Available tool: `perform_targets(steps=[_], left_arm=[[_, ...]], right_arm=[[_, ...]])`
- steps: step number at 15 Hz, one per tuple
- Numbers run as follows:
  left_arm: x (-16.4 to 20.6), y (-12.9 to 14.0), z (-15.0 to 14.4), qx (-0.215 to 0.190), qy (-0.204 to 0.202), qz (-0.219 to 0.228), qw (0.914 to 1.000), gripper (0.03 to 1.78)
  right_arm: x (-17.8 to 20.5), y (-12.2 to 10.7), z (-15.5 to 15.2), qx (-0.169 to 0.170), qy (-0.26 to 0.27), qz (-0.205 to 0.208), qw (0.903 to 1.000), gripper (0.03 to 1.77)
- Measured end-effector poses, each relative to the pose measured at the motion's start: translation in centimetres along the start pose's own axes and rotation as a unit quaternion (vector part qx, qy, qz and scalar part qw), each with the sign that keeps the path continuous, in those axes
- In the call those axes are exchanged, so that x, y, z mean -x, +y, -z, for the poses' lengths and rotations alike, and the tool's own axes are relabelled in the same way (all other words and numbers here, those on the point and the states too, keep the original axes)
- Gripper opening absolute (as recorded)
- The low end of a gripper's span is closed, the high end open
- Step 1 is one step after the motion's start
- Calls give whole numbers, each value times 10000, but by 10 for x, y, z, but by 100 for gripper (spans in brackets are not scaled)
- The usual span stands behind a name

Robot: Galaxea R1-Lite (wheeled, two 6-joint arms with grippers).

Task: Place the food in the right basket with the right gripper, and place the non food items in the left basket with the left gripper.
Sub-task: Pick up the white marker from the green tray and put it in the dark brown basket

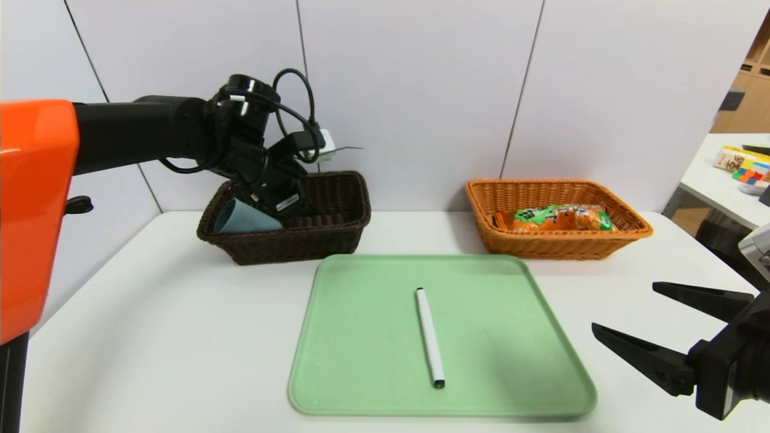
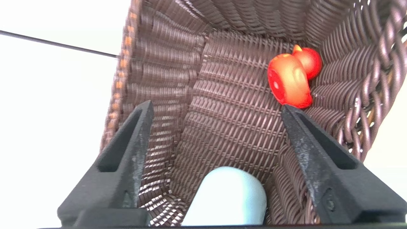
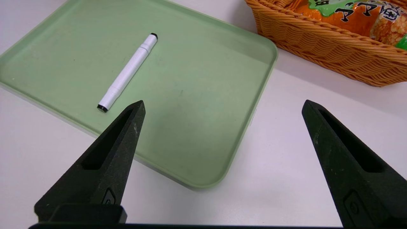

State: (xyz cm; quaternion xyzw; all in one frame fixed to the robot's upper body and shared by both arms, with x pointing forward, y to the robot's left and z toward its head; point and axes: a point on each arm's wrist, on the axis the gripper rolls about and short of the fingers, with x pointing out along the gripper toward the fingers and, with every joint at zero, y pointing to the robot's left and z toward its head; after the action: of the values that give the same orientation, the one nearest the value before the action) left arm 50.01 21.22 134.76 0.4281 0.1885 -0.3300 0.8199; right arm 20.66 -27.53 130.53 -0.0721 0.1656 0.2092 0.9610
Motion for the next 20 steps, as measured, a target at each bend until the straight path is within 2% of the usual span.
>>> perform_targets(steps=[7,13,16,20], left_arm=[[32,-5,-27,-156,-344,-123,9992,161],[83,-18,-62,-237,-847,-213,9959,166],[112,-30,-76,-85,-1015,-63,9948,167],[152,-54,-87,-89,-1042,380,9938,168]], right_arm=[[5,0,-1,14,-100,-15,9999,170],[8,0,2,-1,-119,-9,9999,170],[10,0,1,4,-157,-5,9999,170],[12,0,2,1,-154,9,9999,170]])
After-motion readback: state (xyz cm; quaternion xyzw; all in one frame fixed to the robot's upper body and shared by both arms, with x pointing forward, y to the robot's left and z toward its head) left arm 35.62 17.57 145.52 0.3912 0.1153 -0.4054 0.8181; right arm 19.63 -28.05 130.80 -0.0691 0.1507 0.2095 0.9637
